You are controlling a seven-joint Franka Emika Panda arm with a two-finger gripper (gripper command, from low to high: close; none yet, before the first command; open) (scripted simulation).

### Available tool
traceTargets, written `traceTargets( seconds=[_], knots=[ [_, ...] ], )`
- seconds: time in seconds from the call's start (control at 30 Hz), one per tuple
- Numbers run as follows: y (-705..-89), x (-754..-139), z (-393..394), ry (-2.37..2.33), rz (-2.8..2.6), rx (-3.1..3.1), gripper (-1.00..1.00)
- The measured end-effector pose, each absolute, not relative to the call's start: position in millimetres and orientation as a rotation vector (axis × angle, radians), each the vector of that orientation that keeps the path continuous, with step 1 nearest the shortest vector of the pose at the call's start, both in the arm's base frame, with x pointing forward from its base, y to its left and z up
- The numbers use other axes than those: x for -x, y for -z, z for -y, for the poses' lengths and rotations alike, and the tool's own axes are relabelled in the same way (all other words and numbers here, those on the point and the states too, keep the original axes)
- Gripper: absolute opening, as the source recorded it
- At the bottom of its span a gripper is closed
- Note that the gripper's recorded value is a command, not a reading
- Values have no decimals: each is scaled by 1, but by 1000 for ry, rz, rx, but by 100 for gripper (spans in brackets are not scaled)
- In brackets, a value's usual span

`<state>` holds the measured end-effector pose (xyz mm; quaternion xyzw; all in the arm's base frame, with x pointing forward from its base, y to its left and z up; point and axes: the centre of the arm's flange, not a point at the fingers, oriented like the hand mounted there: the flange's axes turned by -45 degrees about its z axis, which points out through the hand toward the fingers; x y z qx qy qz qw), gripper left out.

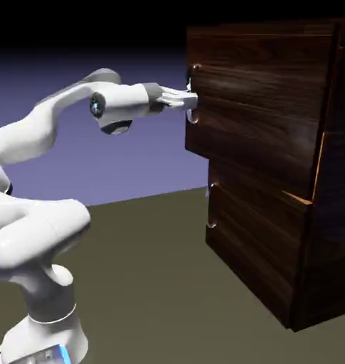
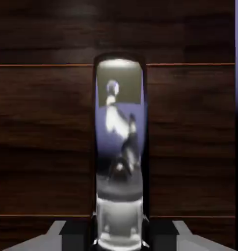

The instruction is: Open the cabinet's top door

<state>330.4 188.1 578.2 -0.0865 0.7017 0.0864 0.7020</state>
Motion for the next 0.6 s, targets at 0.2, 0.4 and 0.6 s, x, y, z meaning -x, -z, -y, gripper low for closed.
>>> traceTargets(
  seconds=[0.2,0.4,0.6],
  knots=[
    [-578,-288,-156,-287,-1552,290,-100],
    [-578,-240,-107,-412,-1532,412,-100],
    [-578,-210,-67,-502,-1512,502,-100]
  ],
)
